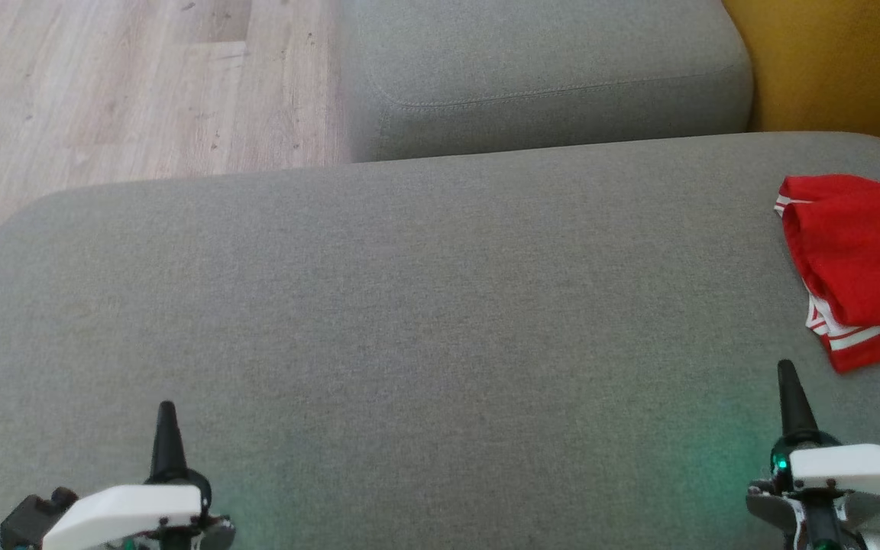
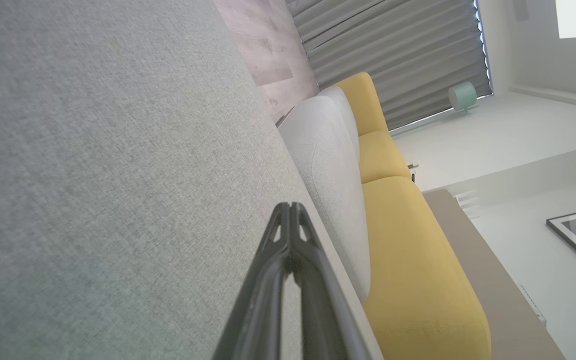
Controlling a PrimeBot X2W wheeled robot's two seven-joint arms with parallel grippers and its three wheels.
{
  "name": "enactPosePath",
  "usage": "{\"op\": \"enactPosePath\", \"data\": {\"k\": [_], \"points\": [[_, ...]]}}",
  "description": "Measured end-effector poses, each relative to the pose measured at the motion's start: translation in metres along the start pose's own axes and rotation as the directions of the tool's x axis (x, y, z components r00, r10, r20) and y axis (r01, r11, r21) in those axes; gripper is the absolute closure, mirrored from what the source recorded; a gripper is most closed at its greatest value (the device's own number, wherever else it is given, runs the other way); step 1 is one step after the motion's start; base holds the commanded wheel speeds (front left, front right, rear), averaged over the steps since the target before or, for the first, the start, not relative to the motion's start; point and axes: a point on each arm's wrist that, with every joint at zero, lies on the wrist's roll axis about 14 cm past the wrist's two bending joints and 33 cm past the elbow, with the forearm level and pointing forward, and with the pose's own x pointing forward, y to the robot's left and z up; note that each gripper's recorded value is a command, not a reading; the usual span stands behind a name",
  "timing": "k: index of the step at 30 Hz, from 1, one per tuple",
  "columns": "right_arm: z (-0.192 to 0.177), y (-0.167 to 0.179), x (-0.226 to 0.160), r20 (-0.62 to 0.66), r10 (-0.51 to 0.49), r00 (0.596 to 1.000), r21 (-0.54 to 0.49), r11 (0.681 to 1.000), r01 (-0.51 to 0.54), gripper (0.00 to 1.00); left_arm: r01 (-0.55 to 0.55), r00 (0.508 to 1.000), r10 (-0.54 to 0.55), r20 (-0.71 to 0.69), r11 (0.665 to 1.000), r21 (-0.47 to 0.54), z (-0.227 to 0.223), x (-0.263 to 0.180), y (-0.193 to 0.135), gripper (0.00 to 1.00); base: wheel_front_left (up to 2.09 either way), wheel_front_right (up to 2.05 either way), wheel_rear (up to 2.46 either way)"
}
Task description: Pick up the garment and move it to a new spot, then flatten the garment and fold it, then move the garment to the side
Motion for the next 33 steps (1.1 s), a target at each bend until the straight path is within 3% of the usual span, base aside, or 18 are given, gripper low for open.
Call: {"op": "enactPosePath", "data": {"k": [16, 33], "points": [[0.012, 0.009, 0.009, 0.024, 0.023, 0.999, 0.181, 0.983, -0.027, 1.0, 0.03, 1.0, -0.028, 0.01, 0.981, -0.189, 0.011, 0.01, -0.006, 1.0, 0.0, 0.0, 0.0], [0.023, 0.014, 0.016, 0.048, 0.046, 0.998, 0.367, 0.928, -0.06, 1.0, 0.079, 0.997, -0.069, 0.038, 0.921, -0.381, 0.023, 0.019, -0.012, 1.0, 0.0, 0.0, 0.0]]}}
